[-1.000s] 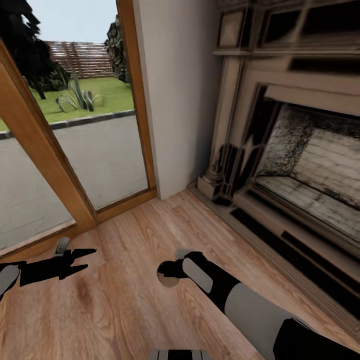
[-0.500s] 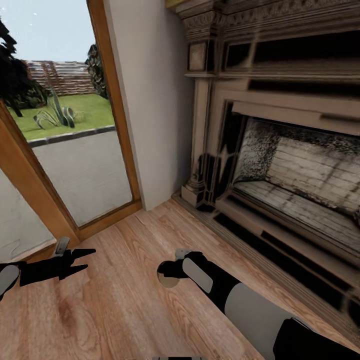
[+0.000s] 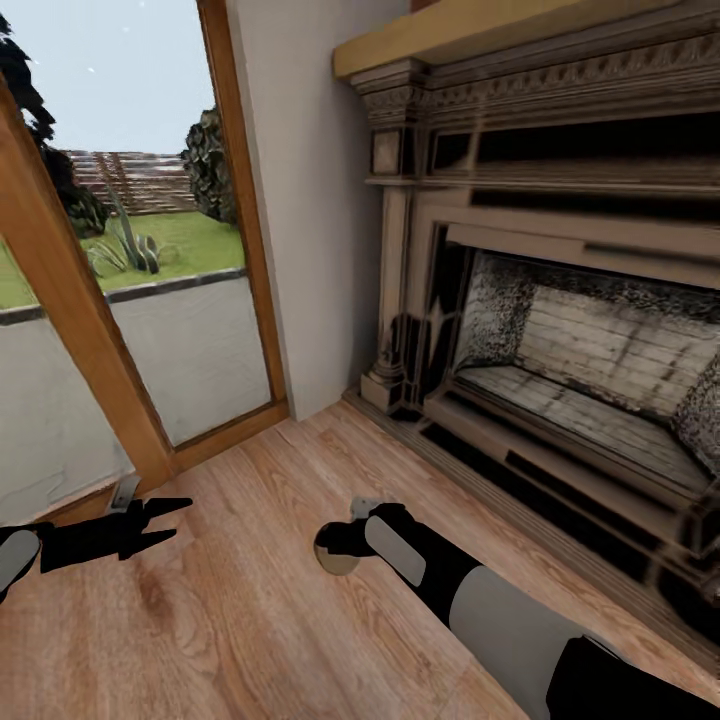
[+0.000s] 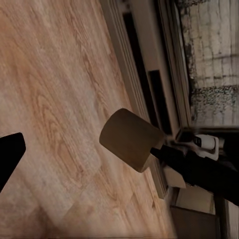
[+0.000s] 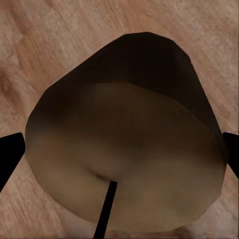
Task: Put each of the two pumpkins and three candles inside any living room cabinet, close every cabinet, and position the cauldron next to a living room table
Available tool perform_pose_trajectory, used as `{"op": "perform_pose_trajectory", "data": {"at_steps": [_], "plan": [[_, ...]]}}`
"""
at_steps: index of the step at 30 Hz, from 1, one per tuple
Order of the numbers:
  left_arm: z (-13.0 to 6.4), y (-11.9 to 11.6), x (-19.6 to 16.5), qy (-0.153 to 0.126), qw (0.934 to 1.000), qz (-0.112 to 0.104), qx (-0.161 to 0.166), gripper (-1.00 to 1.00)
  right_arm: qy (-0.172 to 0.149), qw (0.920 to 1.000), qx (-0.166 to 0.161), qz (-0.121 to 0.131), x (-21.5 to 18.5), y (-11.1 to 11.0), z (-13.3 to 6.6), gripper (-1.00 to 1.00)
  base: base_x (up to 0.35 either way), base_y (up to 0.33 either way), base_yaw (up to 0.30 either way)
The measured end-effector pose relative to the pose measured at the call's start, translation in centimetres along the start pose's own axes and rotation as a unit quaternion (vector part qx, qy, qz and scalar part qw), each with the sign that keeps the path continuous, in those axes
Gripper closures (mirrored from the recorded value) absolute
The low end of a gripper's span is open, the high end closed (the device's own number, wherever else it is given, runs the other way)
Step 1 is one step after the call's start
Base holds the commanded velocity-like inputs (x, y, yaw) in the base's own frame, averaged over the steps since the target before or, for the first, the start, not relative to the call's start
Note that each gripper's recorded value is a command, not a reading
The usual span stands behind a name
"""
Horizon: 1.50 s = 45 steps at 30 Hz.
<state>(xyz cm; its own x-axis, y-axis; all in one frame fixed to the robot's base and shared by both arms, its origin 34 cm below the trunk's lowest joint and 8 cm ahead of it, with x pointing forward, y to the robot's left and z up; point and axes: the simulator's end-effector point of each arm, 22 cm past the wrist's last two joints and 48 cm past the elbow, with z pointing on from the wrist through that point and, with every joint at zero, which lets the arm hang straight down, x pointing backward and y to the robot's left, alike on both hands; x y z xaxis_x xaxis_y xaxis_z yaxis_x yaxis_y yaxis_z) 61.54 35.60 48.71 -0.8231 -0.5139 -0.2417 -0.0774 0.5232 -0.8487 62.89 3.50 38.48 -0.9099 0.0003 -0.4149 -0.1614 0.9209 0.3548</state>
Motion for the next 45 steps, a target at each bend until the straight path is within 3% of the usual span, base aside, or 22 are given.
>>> {"op": "perform_pose_trajectory", "data": {"at_steps": [10, 22, 25, 30, 33, 37, 40, 45], "plan": [[-1.2, -2.2, -0.7, -0.013, 0.9997, 0.016, 0.012, -1.00, -0.022, 0.9997, -0.001, -0.008, -1.6, 0.9, -2.1, 1.00, -0.203, 0.000, -0.225], [-1.4, -2.4, -0.7, -0.014, 0.9997, 0.019, 0.011, -1.00, -0.020, 0.9998, -0.005, -0.004, -1.6, 1.1, -2.4, 1.00, -0.005, 0.000, -0.271], [-1.4, -1.2, -0.8, -0.015, 0.9995, 0.019, -0.019, -1.00, -0.016, 0.9999, -0.004, -0.003, -1.5, 1.1, -2.4, 1.00, 0.000, 0.000, -0.278], [-1.7, 0.9, -0.9, -0.017, 0.9975, 0.017, -0.066, -1.00, 0.024, 0.9997, -0.009, -0.002, -0.1, 1.0, -2.7, 1.00, 0.000, 0.000, -0.254], [-1.7, 1.2, -0.9, -0.017, 0.9971, 0.016, -0.073, -1.00, 0.029, 0.9993, -0.016, 0.017, -0.5, 0.9, -2.9, 1.00, 0.000, 0.000, -0.081], [-1.6, 1.6, -0.9, -0.016, 0.9968, 0.015, -0.077, -1.00, 0.052, 0.9982, -0.022, 0.022, 0.3, 0.8, -3.0, 1.00, 0.000, 0.000, -0.018], [-1.6, 2.0, -0.9, -0.015, 0.9964, 0.013, -0.082, -1.00, 0.060, 0.9977, -0.016, 0.029, 0.4, -0.6, -3.0, 1.00, 0.000, 0.000, -0.003], [-1.8, 3.8, -0.9, -0.015, 0.9924, 0.011, -0.122, -1.00, 0.063, 0.9974, -0.014, 0.032, 0.6, -1.0, -2.8, 1.00, 0.000, 0.000, 0.000]]}}
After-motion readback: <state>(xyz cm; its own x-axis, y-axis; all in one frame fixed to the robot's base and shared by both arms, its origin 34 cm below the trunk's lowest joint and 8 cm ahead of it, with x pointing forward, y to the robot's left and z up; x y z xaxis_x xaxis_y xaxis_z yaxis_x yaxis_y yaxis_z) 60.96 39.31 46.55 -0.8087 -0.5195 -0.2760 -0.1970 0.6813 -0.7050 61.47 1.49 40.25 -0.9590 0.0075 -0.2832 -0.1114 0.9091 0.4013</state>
